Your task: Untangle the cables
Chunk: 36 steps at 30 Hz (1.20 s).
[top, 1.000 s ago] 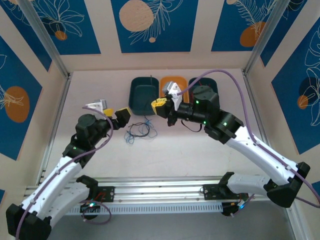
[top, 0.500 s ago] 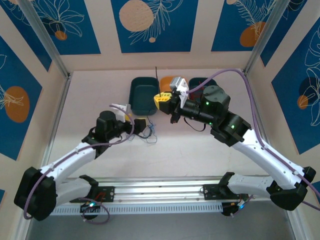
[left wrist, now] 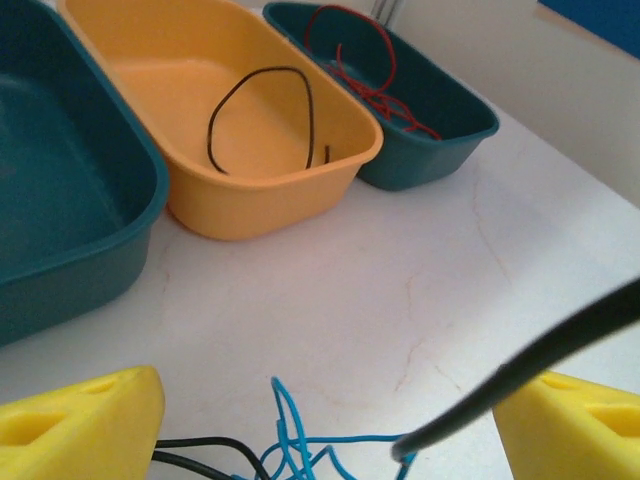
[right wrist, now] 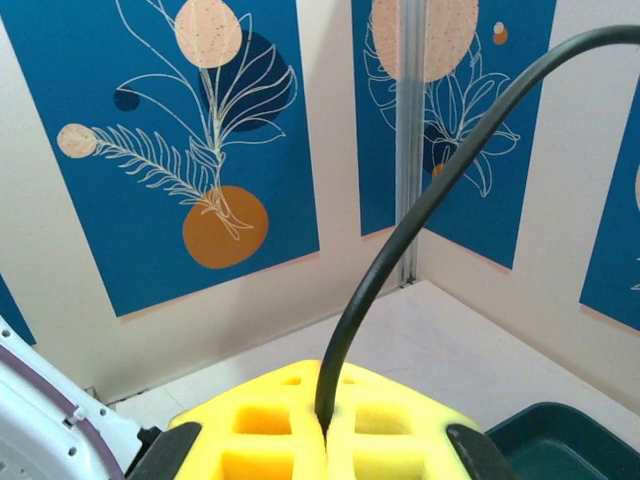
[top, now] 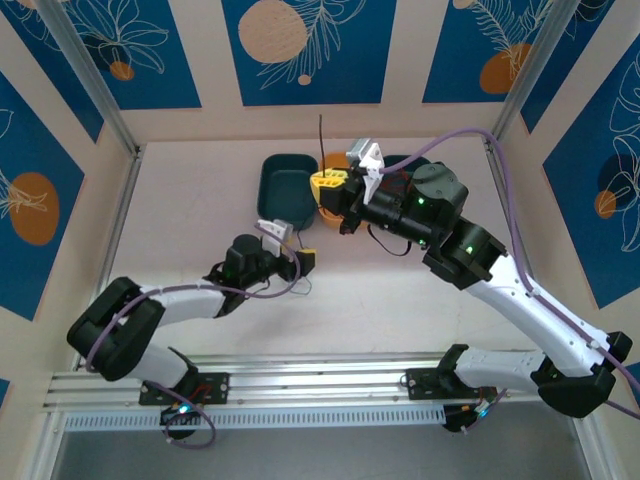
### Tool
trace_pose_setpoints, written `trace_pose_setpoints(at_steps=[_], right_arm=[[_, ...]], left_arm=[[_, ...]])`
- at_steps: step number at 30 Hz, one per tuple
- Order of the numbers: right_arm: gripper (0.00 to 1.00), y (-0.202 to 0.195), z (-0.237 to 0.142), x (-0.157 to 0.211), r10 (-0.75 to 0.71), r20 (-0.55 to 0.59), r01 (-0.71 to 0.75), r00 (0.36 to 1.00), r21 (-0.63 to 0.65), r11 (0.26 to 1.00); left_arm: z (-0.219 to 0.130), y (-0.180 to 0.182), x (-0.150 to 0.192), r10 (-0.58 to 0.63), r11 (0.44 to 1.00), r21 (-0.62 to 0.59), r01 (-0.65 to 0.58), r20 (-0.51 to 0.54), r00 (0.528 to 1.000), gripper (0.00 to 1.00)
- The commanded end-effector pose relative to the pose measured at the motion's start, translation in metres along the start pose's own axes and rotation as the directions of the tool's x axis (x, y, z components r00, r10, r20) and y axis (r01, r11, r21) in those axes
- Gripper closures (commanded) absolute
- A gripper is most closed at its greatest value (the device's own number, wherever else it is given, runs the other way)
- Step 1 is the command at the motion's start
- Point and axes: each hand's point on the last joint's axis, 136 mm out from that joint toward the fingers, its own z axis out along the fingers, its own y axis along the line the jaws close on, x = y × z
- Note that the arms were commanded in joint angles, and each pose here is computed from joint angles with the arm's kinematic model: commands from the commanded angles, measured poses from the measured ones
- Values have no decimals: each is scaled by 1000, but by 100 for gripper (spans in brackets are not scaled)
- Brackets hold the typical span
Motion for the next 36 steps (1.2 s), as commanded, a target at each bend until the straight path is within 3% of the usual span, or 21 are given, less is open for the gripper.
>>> trace_pose_setpoints(at_steps=[1,9,16,20,25,29,36], right_arm=[[100,-2,-7,-25,-4,56,3,998,31,1000],[100,-10,-12,-47,-48,78,41,996,90,995],[100,-25,-16,-72,-118,102,97,988,187,977],[100,-29,-19,-79,-121,113,96,986,201,975],[100,-33,-23,-83,-116,112,89,987,220,972],[100,-39,-33,-94,-138,112,104,984,265,959],[100,-38,-48,-111,-188,140,142,972,287,948]], left_arm=[[8,5,-3,20,999,-36,-19,39,999,20],[15,14,44,-57,998,-37,55,-70,996,41],[9,17,62,-89,995,-43,85,-102,991,44],[8,18,61,-93,995,-49,88,-96,991,70],[8,16,57,-96,995,-41,92,-87,992,83],[8,17,56,-92,995,-51,88,-86,992,100],[7,19,56,-98,994,-62,93,-83,992,100]])
